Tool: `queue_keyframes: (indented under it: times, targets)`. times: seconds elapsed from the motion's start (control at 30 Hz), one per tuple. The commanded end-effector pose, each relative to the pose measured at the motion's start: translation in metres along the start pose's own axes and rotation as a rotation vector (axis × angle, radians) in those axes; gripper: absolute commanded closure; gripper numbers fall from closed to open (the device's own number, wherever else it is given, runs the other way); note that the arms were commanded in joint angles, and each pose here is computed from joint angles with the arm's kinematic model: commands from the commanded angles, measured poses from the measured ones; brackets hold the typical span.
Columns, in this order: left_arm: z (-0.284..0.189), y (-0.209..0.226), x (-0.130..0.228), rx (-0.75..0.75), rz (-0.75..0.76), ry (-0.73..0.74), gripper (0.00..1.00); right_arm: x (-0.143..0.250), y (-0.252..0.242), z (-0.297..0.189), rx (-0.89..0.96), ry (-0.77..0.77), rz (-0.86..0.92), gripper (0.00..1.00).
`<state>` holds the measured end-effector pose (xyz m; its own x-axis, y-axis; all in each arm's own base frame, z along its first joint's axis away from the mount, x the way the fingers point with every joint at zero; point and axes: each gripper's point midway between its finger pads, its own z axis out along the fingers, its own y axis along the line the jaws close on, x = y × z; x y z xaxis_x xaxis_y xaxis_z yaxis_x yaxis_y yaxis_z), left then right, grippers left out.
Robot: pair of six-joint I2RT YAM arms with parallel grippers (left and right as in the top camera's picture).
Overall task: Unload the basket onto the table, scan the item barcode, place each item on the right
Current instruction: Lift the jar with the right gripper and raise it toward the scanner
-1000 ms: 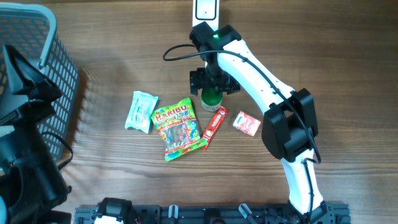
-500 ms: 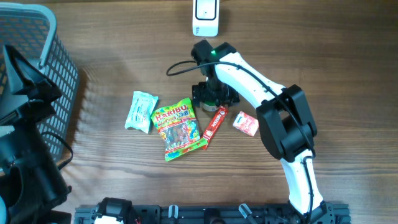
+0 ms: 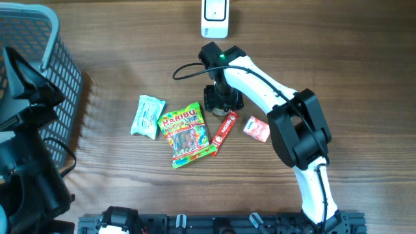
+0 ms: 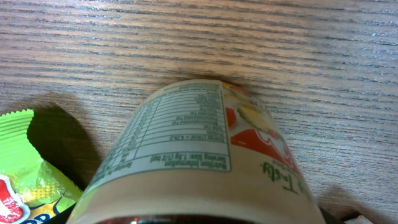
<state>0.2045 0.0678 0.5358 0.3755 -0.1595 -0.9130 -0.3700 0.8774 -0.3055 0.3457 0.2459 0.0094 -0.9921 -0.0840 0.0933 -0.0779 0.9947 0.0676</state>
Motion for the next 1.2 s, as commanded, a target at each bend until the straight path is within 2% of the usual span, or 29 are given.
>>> queue_keyframes:
  times: [0.0, 0.17, 0.37, 0.7, 0.97, 1.17]
  targets:
    - [-0.001, -0.002, -0.004, 0.015, 0.008, -0.007, 0.00, 0.005, -0.005, 0.010, 0.018, 0.047, -0.047, 0.44]
    - [-0.001, -0.002, -0.004, 0.015, 0.008, -0.006, 0.00, 0.015, -0.008, -0.014, 0.043, 0.096, -0.096, 0.46]
    - [-0.001, -0.002, -0.004, 0.015, 0.008, -0.006, 0.00, 0.044, -0.012, -0.041, 0.054, 0.223, -0.066, 0.55]
    - [-0.001, -0.002, -0.004, 0.015, 0.008, -0.007, 0.00, 0.086, 0.060, -0.070, -0.356, 0.425, -0.057, 0.55]
    - [-0.001, -0.002, -0.004, 0.015, 0.007, -0.008, 0.00, 0.123, 0.097, -0.082, -0.446, 0.541, -0.087, 0.51]
    - [-0.001, -0.002, -0.005, 0.016, 0.005, -0.011, 0.00, 0.153, 0.122, -0.081, -0.431, 0.587, -0.132, 0.52]
